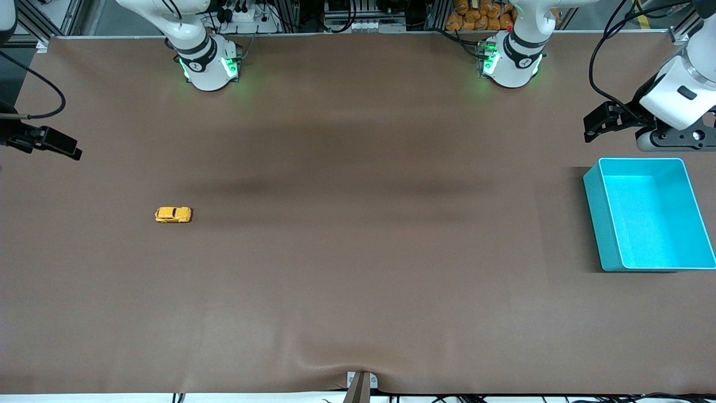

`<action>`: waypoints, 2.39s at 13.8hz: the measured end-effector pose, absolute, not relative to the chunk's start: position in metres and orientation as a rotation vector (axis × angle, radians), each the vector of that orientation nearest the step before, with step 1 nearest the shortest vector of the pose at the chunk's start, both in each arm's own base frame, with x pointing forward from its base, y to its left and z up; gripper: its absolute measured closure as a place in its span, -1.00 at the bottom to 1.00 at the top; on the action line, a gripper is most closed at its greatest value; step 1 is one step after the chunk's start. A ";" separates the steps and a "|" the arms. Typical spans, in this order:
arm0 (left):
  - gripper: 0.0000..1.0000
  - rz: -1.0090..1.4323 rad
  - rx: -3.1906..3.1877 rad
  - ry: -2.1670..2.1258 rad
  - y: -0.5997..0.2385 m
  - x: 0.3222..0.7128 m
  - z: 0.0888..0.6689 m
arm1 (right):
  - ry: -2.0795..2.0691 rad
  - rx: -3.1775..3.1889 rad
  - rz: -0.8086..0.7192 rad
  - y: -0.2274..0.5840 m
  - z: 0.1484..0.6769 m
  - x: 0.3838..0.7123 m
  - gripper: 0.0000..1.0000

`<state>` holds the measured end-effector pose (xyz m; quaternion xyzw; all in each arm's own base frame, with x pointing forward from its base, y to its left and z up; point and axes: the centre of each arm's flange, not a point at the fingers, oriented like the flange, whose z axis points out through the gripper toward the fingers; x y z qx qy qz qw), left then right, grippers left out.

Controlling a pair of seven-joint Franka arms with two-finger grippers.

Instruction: Wind and store yellow beetle car

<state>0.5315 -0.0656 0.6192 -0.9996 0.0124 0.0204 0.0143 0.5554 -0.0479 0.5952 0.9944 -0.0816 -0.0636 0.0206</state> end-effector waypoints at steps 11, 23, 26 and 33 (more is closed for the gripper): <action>-1.00 0.062 -3.112 0.038 -0.065 0.532 0.620 | -0.747 2.948 -0.331 -0.052 0.479 0.574 -1.00; -1.00 0.062 -3.112 0.038 -0.065 0.532 0.620 | -1.382 2.820 -0.173 -0.074 0.413 0.527 -1.00; -1.00 0.062 -3.112 0.038 -0.066 0.532 0.620 | -1.718 2.638 -0.121 -0.081 0.393 0.511 -1.00; -1.00 0.061 -3.112 0.039 -0.066 0.532 0.620 | -2.207 2.192 -0.158 -0.048 0.338 0.521 -1.00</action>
